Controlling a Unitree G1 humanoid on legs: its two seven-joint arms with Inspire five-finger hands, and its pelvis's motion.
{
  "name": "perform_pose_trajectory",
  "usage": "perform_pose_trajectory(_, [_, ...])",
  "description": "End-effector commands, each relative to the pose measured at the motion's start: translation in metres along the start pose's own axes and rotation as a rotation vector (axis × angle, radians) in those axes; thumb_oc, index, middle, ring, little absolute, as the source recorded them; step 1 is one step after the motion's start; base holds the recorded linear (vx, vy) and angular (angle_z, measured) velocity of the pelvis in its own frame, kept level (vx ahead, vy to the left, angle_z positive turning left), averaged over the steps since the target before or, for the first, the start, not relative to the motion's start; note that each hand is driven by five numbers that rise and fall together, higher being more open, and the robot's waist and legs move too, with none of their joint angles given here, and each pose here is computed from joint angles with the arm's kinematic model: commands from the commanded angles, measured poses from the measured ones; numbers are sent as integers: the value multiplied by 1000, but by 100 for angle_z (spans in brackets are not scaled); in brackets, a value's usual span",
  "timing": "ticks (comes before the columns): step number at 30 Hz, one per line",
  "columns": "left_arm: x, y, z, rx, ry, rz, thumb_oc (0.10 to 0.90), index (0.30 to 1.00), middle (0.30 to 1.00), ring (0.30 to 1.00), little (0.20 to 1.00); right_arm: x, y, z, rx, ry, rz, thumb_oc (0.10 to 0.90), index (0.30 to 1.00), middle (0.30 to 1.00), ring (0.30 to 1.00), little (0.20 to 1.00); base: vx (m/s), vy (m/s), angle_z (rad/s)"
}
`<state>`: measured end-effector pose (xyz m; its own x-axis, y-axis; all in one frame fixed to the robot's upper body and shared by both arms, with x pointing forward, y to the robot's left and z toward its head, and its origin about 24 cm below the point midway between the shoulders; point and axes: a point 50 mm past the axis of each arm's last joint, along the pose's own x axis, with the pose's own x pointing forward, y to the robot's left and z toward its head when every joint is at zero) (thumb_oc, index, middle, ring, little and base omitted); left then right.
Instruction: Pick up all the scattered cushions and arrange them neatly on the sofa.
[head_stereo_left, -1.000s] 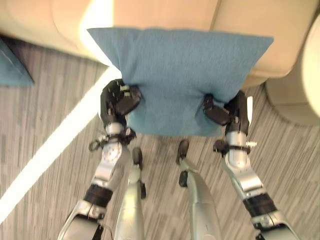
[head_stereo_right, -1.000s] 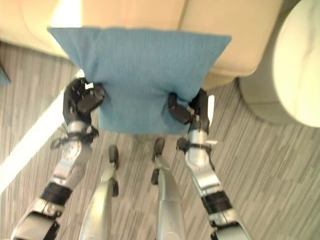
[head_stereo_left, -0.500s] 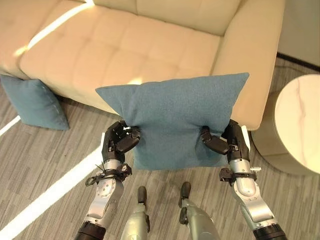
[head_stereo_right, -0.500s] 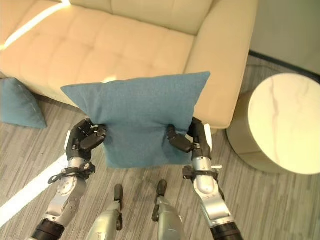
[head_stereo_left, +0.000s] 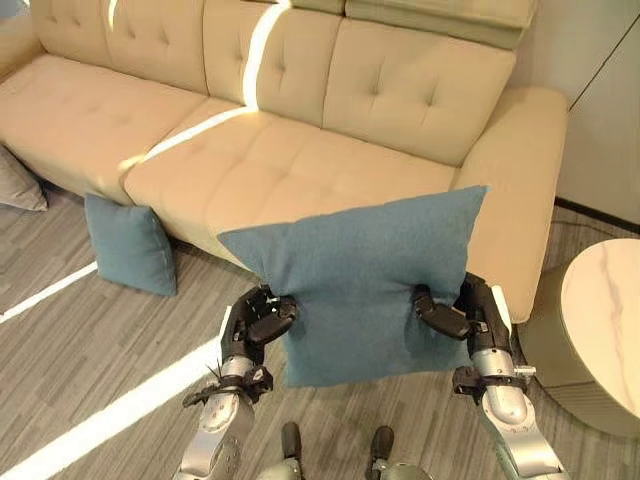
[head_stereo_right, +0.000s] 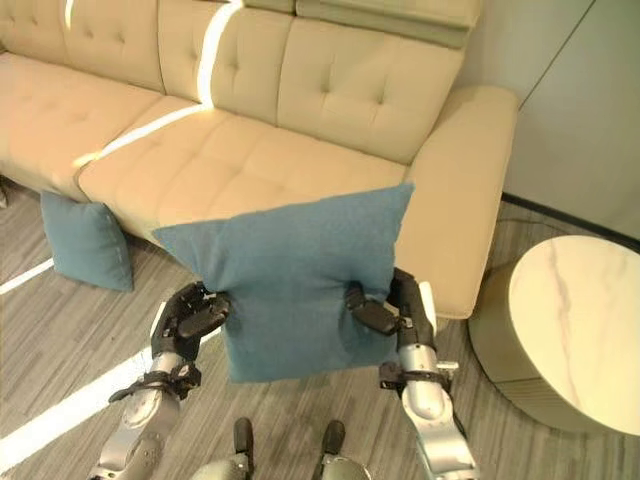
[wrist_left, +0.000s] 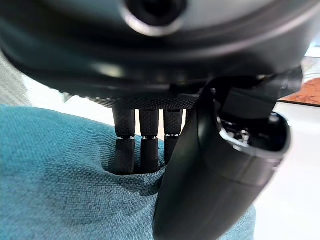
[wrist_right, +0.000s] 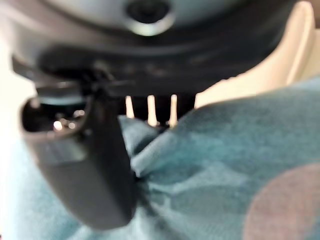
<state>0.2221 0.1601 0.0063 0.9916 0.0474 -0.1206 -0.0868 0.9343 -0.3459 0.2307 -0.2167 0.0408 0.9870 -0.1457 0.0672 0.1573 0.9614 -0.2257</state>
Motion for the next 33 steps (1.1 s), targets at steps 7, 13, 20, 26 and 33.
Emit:
perform_pose_trajectory(7, [10,-4,46,72,-210,-111,400,300,300,300,300,18,20,79,197,-396,32,400,300,300,300,300,34,207,-13])
perform_pose_trajectory(13, [11,-6,49,92,-232,-120,400,300,300,300,300,14,18,77,197,-396,26,400,300,300,300,300,109,65,19])
perform_pose_trajectory(20, [13,-10,44,107,-214,-145,400,300,300,300,300,10,17,69,157,-370,46,400,300,300,300,300,146,-35,55])
perform_pose_trajectory(26, [12,-15,41,76,-208,-176,400,300,300,300,300,7,5,66,107,-361,33,400,300,300,300,300,122,-59,42])
perform_pose_trajectory(33, [10,-14,37,81,-181,-171,400,300,300,300,300,6,0,64,111,-342,16,400,300,300,300,300,148,14,28])
